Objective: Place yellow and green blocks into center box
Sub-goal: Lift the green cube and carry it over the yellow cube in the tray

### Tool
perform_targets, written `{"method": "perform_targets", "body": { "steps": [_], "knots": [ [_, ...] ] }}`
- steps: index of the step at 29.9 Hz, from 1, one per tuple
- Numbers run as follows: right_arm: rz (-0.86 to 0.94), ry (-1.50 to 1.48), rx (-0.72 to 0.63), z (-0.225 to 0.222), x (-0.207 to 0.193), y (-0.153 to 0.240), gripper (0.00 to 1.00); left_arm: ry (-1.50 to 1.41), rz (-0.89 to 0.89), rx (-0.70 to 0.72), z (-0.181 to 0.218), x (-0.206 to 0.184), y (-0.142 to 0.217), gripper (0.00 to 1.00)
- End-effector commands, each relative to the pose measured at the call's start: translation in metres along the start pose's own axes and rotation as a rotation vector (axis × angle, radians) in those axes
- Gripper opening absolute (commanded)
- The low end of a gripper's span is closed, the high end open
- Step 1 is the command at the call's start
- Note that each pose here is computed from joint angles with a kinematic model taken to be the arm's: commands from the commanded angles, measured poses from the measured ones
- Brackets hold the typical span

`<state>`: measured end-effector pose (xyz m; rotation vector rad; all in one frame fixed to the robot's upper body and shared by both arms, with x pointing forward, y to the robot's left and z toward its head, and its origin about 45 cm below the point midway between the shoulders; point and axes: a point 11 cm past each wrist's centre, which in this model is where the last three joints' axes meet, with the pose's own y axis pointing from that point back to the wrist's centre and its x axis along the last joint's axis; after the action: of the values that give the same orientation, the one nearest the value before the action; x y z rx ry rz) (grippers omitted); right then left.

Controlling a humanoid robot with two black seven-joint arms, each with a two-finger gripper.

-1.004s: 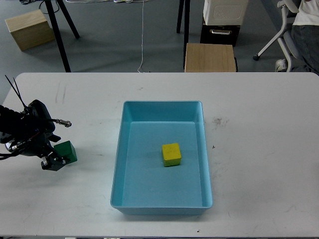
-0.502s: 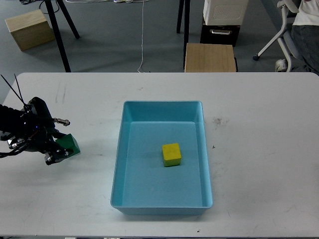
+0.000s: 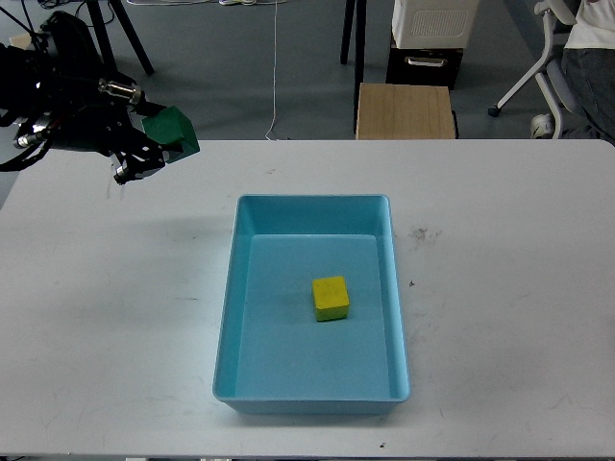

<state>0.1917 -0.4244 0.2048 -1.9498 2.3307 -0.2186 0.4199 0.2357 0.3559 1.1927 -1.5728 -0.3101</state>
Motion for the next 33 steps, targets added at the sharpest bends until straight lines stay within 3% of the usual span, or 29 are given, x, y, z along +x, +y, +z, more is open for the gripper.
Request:
{"method": "perform_targets", "body": {
  "steps": [1,9,15,28,33],
  "knots": [
    [0.005,-0.007,0.000,0.001,-0.001,0.001,0.99,-0.014,0.002,-0.124,0.038,0.033,-0.013,0.07],
    [0.010,-0.021,-0.002,0.003,-0.004,0.002,0.99,-0.128,-0.027,-0.323,0.112,0.078,-0.057,0.08],
    [0.020,-0.017,-0.007,0.005,-0.004,0.003,0.99,-0.157,-0.031,-0.354,0.129,0.096,-0.086,0.09],
    [0.022,-0.023,-0.006,0.006,-0.005,0.003,0.99,-0.154,-0.149,-0.386,0.151,0.064,-0.130,0.15],
    [0.019,-0.023,-0.007,0.006,-0.006,0.003,0.99,-0.167,-0.151,-0.393,0.158,0.067,-0.138,0.24]
  ]
}}
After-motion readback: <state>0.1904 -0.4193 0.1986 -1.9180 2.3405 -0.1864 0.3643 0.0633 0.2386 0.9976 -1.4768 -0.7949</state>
